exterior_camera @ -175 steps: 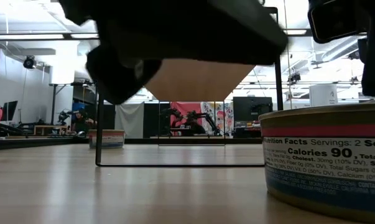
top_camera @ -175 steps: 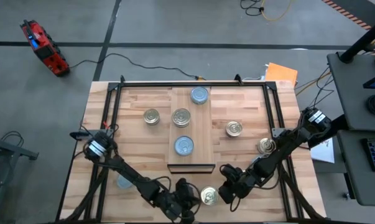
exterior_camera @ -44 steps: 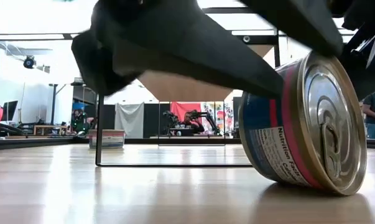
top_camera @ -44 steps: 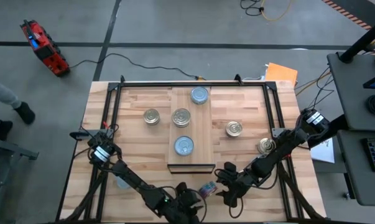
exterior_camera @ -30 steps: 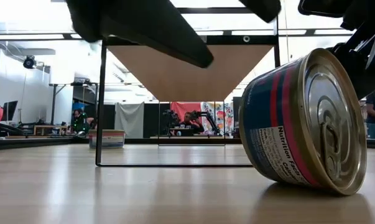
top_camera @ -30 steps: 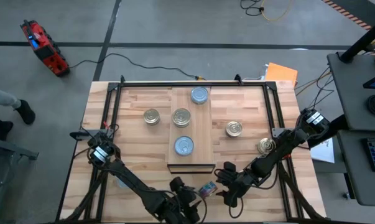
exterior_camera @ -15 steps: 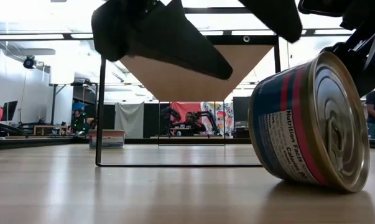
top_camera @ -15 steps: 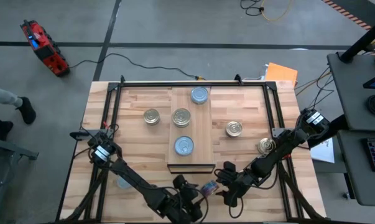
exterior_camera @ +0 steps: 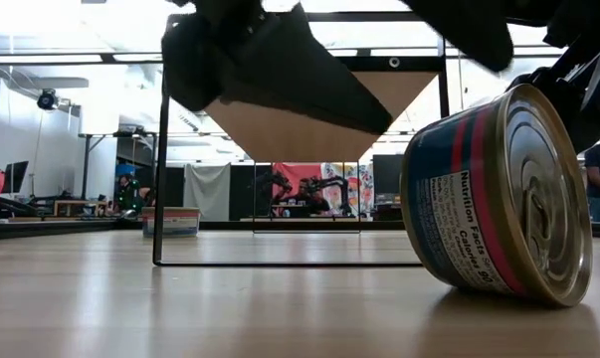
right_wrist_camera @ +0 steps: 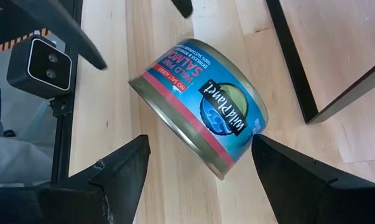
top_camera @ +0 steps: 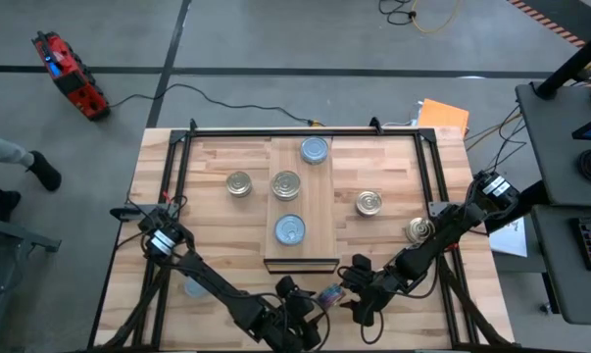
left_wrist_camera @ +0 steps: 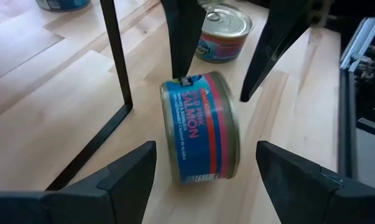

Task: Stack canned seafood by type on shelf
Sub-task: Stack the blue and pink tuna can on top of the blue and pink tuna can on the shelf

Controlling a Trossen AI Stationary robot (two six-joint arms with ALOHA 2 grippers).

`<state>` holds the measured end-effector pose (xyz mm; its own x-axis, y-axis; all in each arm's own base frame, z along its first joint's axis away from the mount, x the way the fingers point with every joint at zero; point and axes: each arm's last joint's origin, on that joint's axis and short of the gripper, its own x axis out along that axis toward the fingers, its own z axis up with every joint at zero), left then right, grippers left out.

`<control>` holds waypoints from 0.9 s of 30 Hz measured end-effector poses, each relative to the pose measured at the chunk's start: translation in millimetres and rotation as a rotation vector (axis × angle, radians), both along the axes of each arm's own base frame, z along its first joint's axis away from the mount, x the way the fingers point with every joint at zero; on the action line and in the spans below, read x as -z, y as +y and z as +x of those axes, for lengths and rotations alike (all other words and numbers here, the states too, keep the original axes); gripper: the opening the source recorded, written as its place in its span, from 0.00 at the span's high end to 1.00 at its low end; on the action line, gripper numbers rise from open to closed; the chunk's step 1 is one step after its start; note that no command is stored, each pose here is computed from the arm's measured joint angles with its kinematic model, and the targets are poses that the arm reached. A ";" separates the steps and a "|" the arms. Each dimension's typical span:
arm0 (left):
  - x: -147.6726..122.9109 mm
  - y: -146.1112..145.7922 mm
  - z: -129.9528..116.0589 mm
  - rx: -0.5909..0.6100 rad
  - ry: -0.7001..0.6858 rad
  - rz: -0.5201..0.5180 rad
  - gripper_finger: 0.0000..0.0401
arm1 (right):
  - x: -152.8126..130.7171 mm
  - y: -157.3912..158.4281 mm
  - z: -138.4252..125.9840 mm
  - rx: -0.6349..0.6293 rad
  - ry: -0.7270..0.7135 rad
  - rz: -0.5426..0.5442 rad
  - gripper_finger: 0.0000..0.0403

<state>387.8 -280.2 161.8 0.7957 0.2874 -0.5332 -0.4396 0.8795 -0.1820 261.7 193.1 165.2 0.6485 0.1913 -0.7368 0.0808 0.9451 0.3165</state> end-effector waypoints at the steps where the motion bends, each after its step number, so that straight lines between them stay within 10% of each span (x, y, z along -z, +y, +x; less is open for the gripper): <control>1: 2.3 -0.9 1.1 0.001 -0.006 -0.004 0.35 | 0.1 0.0 -0.1 0.000 0.001 -0.001 0.32; 27: 24.1 0.4 14.2 0.009 -0.034 0.008 0.35 | -0.1 -0.4 0.2 0.004 -0.010 -0.015 0.32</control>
